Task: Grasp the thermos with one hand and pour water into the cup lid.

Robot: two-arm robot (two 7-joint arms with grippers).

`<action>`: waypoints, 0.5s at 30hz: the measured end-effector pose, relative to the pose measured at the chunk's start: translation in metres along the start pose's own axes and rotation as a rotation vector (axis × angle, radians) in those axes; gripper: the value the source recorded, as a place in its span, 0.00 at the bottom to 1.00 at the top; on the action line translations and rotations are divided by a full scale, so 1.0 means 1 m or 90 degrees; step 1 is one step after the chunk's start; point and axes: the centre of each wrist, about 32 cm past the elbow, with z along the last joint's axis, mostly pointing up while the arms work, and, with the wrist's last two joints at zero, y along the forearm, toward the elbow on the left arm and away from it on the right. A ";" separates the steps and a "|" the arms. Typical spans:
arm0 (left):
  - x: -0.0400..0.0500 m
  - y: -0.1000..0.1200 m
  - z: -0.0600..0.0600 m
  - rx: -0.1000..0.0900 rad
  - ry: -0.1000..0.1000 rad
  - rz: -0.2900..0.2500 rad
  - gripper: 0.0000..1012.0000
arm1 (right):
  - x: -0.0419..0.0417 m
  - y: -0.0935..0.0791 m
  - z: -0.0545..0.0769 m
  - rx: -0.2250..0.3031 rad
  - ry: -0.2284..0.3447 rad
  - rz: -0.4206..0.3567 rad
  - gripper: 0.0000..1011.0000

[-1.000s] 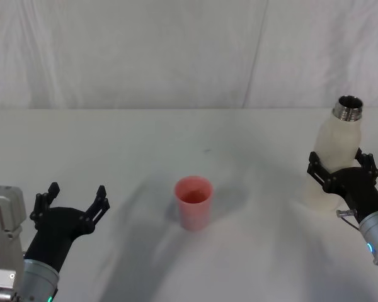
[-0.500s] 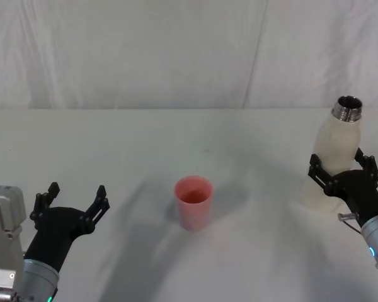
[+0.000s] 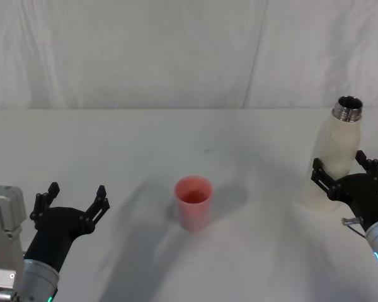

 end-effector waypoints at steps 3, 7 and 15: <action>0.0000 0.000 0.000 0.000 0.000 0.000 0.99 | 0.0011 -0.002 0.001 -0.002 -0.002 0.000 0.99; 0.0000 0.000 0.000 0.000 0.000 0.000 0.99 | 0.0024 -0.005 0.002 -0.004 -0.004 0.000 0.99; 0.0000 0.000 0.000 0.000 0.000 0.000 0.99 | 0.0041 -0.012 0.003 -0.006 -0.002 -0.002 0.99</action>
